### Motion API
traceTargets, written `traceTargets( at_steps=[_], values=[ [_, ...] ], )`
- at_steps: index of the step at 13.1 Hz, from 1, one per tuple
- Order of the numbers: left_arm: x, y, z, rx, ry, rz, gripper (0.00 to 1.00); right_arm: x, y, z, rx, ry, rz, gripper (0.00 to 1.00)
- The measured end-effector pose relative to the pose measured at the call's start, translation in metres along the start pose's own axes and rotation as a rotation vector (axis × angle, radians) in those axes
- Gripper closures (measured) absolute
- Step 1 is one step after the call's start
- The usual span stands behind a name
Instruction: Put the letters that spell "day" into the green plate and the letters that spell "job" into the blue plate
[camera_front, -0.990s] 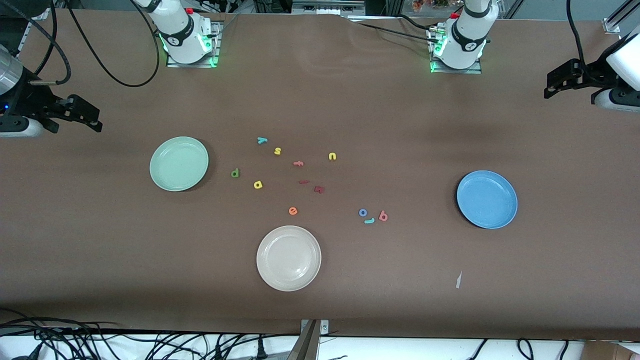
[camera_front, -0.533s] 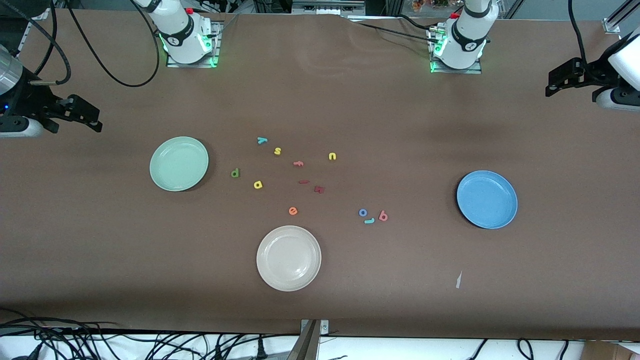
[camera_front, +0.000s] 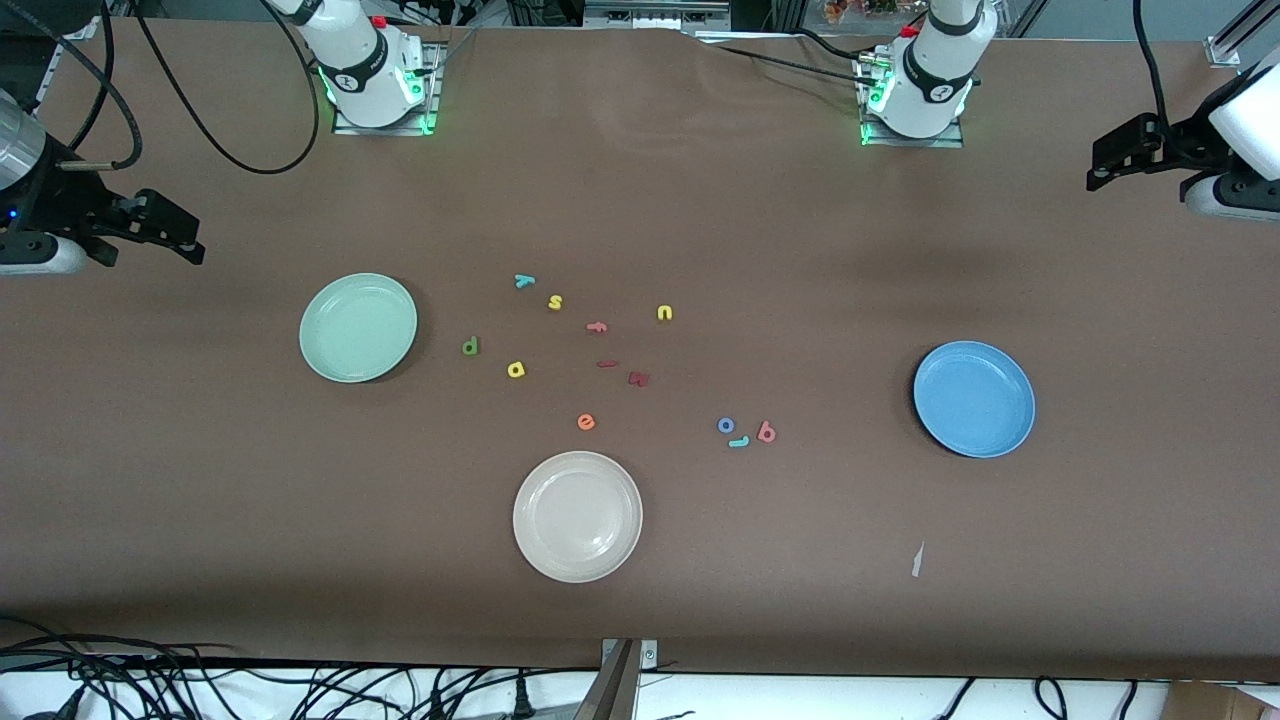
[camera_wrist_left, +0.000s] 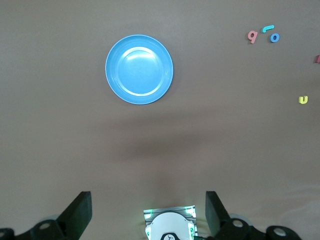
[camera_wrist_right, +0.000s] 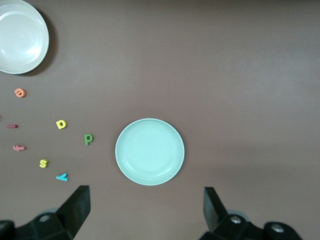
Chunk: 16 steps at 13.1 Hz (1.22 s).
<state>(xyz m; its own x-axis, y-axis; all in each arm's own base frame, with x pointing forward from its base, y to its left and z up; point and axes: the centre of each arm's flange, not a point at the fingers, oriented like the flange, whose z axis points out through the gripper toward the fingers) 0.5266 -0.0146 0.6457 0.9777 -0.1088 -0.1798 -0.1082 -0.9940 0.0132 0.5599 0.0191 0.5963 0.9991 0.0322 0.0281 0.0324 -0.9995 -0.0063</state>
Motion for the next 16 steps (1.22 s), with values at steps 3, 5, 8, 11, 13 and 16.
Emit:
traceTargets(
  at_steps=[3, 5, 8, 11, 13, 16],
  values=[
    [-0.0008, -0.0011, -0.0041, 0.000, 0.010, -0.002, 0.00, 0.0000, 0.0000, 0.0000, 0.000, 0.000, 0.000, 0.00],
    [-0.0009, 0.0011, -0.0062, 0.002, 0.015, 0.002, 0.00, 0.0000, 0.0000, 0.0000, 0.000, 0.000, 0.000, 0.00],
    [-0.0008, 0.0033, -0.0065, 0.002, 0.016, 0.006, 0.00, 0.0001, -0.0001, 0.0001, 0.000, 0.000, 0.000, 0.00],
    [-0.0008, 0.0025, -0.0066, 0.002, 0.016, 0.005, 0.00, 0.0001, -0.0001, 0.0003, 0.000, -0.001, 0.000, 0.00],
    [-0.0008, 0.0026, -0.0066, 0.002, 0.016, 0.005, 0.00, 0.0001, -0.0001, 0.0003, 0.000, -0.001, 0.000, 0.00],
    [-0.0008, 0.0026, -0.0066, 0.002, 0.016, 0.005, 0.00, 0.0002, -0.0001, 0.0004, 0.000, -0.001, 0.000, 0.00]
  ],
)
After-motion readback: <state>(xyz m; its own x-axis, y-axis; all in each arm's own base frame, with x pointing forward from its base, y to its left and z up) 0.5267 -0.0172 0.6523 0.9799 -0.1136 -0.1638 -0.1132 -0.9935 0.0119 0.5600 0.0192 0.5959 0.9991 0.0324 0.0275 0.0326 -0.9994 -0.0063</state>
